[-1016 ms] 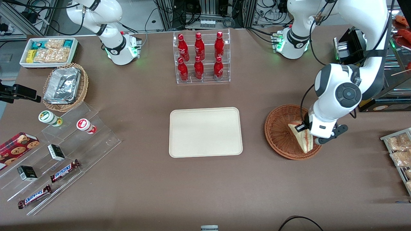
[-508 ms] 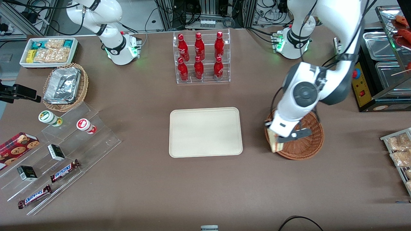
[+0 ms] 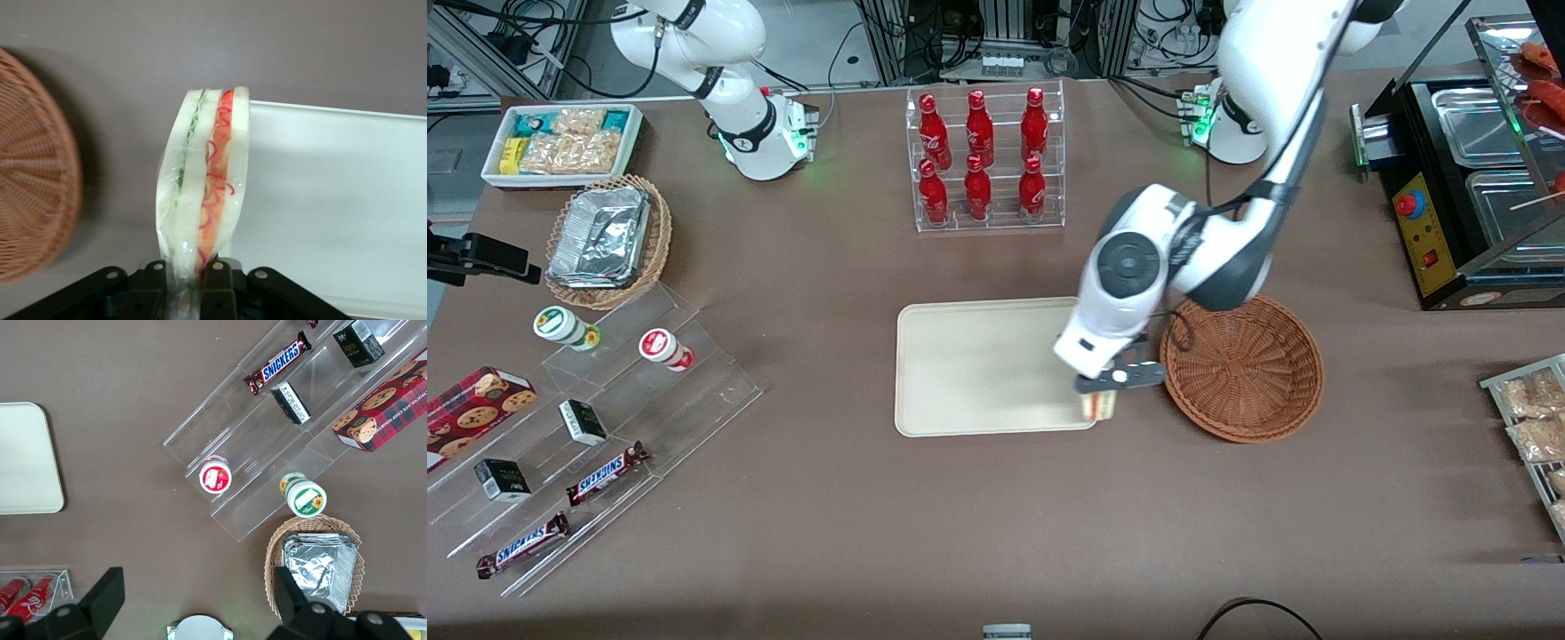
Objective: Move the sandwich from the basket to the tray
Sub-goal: 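Carry the held sandwich from the basket over the cream tray, then lower the sandwich onto the tray and open the left gripper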
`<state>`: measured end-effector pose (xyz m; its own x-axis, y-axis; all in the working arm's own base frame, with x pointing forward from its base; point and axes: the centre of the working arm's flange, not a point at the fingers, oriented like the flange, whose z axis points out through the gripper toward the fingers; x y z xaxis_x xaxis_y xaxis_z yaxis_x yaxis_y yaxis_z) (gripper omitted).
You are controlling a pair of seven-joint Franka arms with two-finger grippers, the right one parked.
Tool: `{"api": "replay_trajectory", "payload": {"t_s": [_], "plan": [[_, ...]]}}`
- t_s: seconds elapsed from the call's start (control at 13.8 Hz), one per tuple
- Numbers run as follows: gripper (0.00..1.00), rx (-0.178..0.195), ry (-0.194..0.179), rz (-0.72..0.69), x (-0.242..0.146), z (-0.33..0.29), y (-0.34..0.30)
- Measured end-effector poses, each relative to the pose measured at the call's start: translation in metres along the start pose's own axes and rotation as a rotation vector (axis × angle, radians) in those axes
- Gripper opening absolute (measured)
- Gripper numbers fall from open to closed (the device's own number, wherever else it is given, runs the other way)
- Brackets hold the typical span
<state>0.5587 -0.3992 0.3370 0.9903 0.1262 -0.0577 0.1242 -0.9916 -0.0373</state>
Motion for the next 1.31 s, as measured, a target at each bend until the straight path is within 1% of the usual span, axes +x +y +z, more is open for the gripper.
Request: {"api": "replay_trajectory", "payload": {"t_s": [0.29, 0.58, 0.87, 1.31], "plan": [[0.15, -0.018, 0.009, -0.036, -0.025, 0.015, 0.064], [0.15, -0.026, 0.006, -0.086, -0.045, 0.04, 0.113], [0.15, -0.013, -0.008, -0.109, -0.051, 0.066, 0.129], [0.15, 0.004, -0.021, -0.15, -0.06, 0.084, 0.137]]}}
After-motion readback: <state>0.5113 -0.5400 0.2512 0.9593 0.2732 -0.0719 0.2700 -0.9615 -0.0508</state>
